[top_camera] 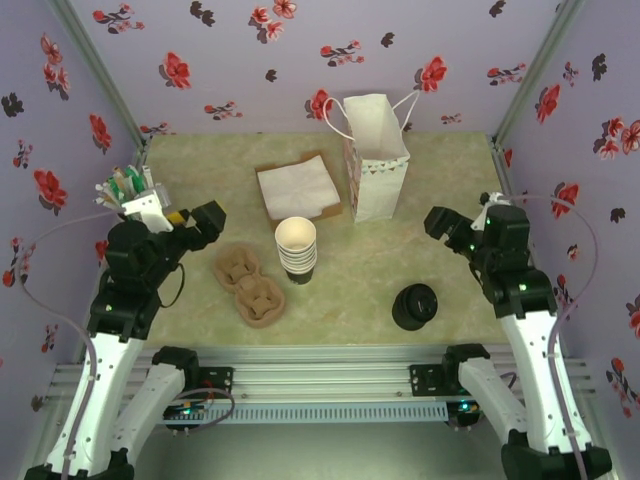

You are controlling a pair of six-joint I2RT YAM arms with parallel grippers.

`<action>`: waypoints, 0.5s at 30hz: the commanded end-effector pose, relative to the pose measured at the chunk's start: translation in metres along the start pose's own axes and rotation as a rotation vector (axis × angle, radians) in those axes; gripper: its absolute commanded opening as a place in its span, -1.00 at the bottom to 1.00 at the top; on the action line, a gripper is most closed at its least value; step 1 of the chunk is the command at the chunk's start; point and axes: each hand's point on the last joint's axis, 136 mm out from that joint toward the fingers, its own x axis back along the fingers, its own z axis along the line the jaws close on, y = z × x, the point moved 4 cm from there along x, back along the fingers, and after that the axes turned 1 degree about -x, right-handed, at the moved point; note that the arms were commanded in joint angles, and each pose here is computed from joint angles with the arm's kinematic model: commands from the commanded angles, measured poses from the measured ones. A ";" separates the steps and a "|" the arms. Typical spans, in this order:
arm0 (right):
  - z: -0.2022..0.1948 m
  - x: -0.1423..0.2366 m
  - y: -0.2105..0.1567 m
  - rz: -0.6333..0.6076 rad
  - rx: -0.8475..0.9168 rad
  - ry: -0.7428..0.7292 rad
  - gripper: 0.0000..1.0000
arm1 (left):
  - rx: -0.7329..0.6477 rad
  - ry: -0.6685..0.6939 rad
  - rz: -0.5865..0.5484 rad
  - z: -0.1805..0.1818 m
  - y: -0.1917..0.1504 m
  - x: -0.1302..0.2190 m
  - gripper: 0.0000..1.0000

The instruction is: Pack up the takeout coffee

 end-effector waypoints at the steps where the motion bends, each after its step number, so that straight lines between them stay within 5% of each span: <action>1: 0.025 -0.005 -0.008 0.123 -0.048 0.122 0.73 | 0.146 -0.067 0.169 -0.005 -0.029 0.001 0.98; 10: 0.082 -0.029 -0.028 0.310 0.103 0.121 0.45 | 0.367 -0.164 0.446 0.003 -0.091 -0.020 0.96; 15: 0.127 -0.045 -0.051 0.419 0.280 0.091 0.16 | 0.423 -0.233 0.512 0.002 -0.108 -0.022 0.58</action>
